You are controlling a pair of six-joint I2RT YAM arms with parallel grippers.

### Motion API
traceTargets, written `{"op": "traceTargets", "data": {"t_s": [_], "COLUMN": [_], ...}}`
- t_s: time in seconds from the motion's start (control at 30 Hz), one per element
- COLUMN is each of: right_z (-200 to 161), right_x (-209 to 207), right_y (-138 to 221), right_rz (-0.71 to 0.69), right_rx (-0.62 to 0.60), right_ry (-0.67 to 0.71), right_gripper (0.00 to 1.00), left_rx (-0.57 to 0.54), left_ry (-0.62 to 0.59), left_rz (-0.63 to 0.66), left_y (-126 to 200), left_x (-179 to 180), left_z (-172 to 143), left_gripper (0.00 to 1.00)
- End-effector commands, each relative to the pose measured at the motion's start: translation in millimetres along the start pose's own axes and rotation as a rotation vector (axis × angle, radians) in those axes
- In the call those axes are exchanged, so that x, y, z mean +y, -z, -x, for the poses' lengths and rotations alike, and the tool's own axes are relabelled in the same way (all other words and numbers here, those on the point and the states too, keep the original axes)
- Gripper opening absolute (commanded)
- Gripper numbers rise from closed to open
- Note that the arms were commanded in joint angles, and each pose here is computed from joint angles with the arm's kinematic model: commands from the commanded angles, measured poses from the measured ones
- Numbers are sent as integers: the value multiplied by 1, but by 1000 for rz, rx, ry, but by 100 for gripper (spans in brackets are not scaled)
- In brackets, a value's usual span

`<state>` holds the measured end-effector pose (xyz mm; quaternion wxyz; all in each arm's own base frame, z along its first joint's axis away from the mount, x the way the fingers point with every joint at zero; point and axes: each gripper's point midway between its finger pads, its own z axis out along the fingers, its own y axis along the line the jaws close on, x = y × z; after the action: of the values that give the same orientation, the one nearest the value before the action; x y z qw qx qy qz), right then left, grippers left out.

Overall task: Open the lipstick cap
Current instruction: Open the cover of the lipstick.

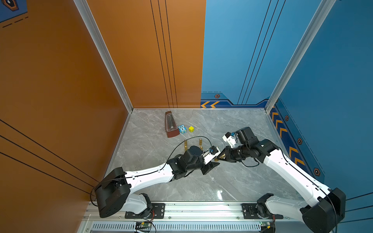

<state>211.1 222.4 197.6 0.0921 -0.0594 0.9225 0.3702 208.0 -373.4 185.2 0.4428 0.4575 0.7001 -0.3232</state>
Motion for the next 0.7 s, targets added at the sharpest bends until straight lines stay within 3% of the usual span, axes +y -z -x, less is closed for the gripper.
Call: {"op": "traceTargets", "data": {"t_s": [0.0,0.37,0.43,0.67], "right_z": [-2,3,5,18], "right_x": [8,13,13,3], "right_y": [2,5,9,25], "right_rz": [41,52,47,-39], "right_rx": [-9,-38,-55,-169], "right_ry": [8,23,36,69], "right_gripper": [9,10,15,38], "left_rx": [-29,-15,-11,4], "left_ry": [-28,-31,-25,-2], "left_rz": [-23,-15,3,29], "left_y": [-5,-7,-7,-6], "left_x": [-6,-5,-2,2], "left_z": [14,9,8,0], "left_gripper": [34,5,0,0]}}
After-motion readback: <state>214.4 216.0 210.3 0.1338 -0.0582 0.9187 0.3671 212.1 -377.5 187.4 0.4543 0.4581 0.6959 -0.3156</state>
